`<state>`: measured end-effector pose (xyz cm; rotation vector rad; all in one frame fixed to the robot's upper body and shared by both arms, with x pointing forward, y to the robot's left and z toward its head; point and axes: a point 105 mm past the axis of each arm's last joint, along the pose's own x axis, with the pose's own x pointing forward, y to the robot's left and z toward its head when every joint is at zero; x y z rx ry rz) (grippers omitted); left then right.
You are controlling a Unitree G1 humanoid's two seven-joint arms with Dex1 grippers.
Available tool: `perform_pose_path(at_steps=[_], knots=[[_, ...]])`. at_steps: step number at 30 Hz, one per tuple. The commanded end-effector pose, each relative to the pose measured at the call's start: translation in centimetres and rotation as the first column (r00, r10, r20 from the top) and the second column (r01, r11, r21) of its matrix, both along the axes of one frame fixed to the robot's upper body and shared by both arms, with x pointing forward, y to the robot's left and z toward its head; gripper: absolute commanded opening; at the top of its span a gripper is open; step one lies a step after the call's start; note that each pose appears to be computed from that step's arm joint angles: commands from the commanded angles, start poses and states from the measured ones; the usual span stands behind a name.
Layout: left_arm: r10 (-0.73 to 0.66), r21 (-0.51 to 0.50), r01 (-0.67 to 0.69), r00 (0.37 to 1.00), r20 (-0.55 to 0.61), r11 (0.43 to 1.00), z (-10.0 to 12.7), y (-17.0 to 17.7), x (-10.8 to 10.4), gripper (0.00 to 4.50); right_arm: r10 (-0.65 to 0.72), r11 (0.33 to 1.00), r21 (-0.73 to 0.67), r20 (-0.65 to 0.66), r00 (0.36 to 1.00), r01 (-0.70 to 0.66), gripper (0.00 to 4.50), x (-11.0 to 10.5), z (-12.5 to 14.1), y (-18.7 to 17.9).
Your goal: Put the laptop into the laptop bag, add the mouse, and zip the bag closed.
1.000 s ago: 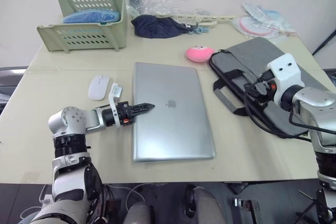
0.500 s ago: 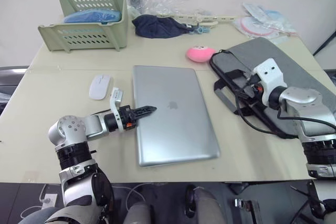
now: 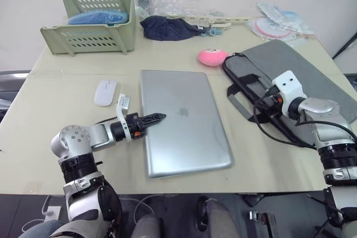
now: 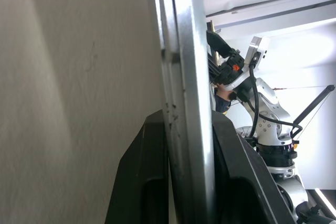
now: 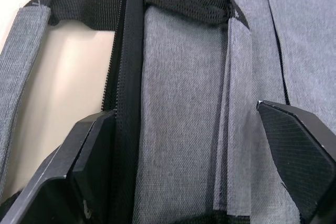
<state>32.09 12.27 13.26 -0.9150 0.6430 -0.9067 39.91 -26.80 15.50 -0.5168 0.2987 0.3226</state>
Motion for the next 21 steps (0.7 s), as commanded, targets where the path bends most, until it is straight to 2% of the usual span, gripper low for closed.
perform_pose_path(at_steps=[1, 4, 7, 14, 15, 21], knots=[[0.007, 0.010, -0.008, 0.997, 0.081, 1.000, 1.4, -0.3, 0.1, 0.51, 0.014, 1.000, -0.010, 0.041, 0.999, -0.014, 4.40, 0.2, 1.4, -0.3], [0.005, 0.009, -0.006, 0.997, 0.081, 1.000, 1.3, -0.4, 0.1, 0.51, 0.017, 1.000, -0.012, 0.047, 0.999, -0.016, 4.40, 0.3, 1.7, -0.3], [0.003, 0.007, -0.004, 0.997, 0.080, 1.000, 1.2, -0.5, 0.1, 0.51, 0.012, 1.000, -0.014, 0.050, 0.999, -0.011, 3.60, 0.2, 1.9, -0.5], [-0.006, 0.007, 0.006, 0.997, 0.077, 1.000, 1.1, -0.9, 0.0, 0.51, -0.001, 1.000, -0.019, 0.053, 0.999, 0.002, 0.26, 0.1, 1.9, -1.1], [-0.007, 0.007, 0.007, 0.997, 0.076, 1.000, 1.1, -0.9, 0.0, 0.51, -0.001, 1.000, -0.018, 0.054, 0.999, 0.002, 0.12, 0.1, 1.9, -1.1], [-0.018, 0.009, 0.018, 0.997, 0.071, 1.000, 0.8, -1.3, 0.0, 0.51, -0.001, 1.000, -0.010, 0.055, 0.998, 0.001, 0.12, -0.1, 2.0, -1.0]])
